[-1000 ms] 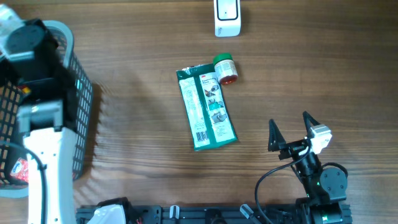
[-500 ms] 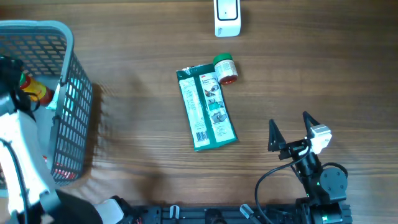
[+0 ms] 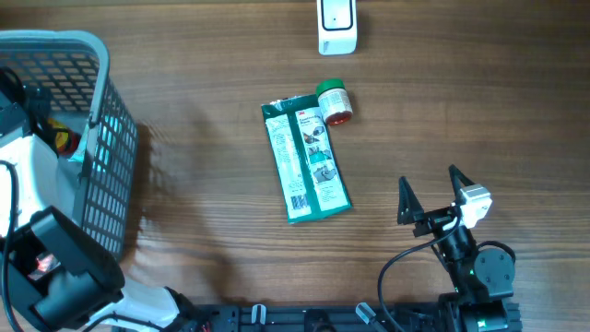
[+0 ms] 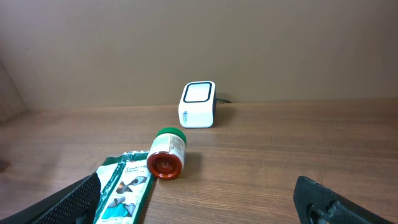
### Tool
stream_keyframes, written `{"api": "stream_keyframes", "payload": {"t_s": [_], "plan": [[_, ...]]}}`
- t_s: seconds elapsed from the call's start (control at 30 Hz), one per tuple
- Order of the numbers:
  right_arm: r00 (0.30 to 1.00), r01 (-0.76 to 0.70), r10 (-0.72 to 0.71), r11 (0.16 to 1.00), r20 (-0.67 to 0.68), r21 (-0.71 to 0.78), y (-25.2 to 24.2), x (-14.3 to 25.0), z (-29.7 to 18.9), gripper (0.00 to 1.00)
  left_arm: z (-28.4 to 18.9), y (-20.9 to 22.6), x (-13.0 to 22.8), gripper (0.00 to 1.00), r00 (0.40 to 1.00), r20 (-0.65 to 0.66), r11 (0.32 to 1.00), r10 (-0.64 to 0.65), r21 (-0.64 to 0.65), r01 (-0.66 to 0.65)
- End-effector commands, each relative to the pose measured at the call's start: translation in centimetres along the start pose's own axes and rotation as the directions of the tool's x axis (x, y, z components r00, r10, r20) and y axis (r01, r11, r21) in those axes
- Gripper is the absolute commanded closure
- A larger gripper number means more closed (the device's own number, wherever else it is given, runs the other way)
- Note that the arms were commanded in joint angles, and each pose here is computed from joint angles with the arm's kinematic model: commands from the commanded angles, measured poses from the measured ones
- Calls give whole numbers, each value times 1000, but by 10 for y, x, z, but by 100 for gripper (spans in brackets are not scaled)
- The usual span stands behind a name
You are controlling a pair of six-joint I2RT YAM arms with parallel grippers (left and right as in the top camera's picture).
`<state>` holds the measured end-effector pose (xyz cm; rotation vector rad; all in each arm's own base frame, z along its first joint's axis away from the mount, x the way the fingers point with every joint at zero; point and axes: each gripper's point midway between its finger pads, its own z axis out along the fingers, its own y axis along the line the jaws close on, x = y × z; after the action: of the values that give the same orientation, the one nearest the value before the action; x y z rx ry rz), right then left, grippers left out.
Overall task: Scan the item barcode
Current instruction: 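Reach the left gripper into the basket and grasp the red sriracha bottle, then carry the sriracha bottle out and place it near the jar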
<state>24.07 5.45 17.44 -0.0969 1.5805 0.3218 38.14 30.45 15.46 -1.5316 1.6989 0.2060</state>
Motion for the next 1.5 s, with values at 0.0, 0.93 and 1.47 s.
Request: {"api": "stream_keyframes", "payload": {"t_s": [0.0, 0.93, 1.47], "plan": [[1000, 13, -13, 1000, 9, 17, -3, -2, 0, 0, 5, -1, 5, 33, 1000, -11, 1000, -5, -1, 5], [1000, 13, -13, 1000, 8, 17, -3, -1, 0, 0, -350, -95, -42, 66, 995, 98, 604, 36, 791, -100], [1000, 13, -13, 1000, 8, 17, -3, -1, 0, 0, -293, -129, 241, 67, 702, -172, 609, 691, 662, -437]]}}
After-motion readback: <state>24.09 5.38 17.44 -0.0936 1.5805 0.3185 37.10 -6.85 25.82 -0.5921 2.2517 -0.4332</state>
